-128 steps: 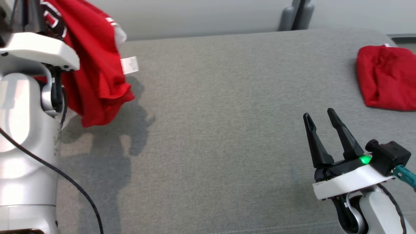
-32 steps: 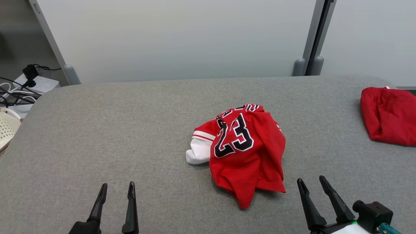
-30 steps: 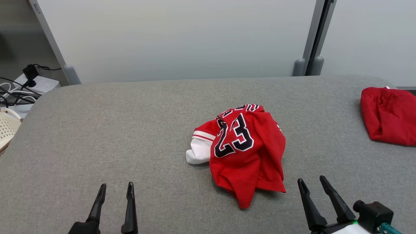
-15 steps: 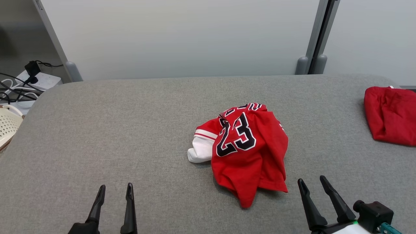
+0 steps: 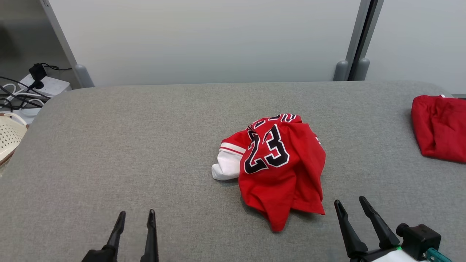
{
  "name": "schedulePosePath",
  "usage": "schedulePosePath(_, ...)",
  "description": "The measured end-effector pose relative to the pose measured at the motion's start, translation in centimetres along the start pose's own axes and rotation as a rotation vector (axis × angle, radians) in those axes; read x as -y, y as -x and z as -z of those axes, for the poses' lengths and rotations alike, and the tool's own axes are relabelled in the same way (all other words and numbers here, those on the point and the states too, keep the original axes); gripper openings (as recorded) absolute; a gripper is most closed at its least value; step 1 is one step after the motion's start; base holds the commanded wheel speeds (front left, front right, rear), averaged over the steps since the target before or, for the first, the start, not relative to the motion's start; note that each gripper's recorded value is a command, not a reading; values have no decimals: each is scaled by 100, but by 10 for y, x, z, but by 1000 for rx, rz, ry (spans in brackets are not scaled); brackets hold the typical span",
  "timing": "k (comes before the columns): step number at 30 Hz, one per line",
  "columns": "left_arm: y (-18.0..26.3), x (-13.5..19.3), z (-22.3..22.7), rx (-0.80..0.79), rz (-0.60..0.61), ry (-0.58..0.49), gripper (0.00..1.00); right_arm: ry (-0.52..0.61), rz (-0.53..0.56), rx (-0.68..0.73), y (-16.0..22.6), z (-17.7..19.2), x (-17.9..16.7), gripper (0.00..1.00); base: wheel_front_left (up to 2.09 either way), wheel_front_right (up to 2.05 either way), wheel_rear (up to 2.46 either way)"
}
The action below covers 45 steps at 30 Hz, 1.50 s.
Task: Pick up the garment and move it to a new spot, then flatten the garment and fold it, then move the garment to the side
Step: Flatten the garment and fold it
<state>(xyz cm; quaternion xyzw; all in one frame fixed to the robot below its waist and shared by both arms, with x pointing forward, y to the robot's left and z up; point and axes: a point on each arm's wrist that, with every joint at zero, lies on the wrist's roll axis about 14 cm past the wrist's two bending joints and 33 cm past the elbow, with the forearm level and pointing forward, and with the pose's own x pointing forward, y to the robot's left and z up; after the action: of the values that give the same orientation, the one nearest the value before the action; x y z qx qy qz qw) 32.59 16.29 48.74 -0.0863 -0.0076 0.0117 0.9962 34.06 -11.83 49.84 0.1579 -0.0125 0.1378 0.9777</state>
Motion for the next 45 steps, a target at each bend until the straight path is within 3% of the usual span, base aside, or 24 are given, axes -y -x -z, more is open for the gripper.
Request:
schedulePosePath(7, -22, 40, 26, -92, 157, 93, 100, 1, -46, -31, -13, 9, -10, 100, 0, 0, 0)
schedulePosePath(12, -58, 73, 37, -138, 290, 62, 100, 22, -68, -50, -30, 12, -6, 100, 0, 0, 0)
schedulePosePath(24, -116, 107, 96, -299, 500, -276, 100, 29, -63, -73, -61, 20, 13, 100, 0, 0, 0)
schedulePosePath(39, -127, 118, 131, -401, 609, -414, 100, 33, -34, -83, -56, 20, 25, 100, 0, 0, 0)
schedulePosePath(40, -127, 120, 131, -402, 617, -417, 95, 32, -41, -88, -56, 22, 23, 100, 0, 0, 0)
schedulePosePath(41, -128, 122, 131, -401, 623, -419, 45, 33, -48, -91, -57, 23, 22, 100, 0, 0, 0)
schedulePosePath(42, -129, 124, 130, -396, 627, -419, 9, 34, -57, -93, -58, 23, 20, 100, 0, 0, 0)
schedulePosePath(43, -130, 126, 129, -390, 634, -418, 0, 36, -70, -96, -59, 24, 16, 100, 0, 0, 0)
schedulePosePath(45, -131, 129, 125, -378, 640, -411, 0, 29, -102, -103, -62, 26, 7, 100, 0, 0, 0)
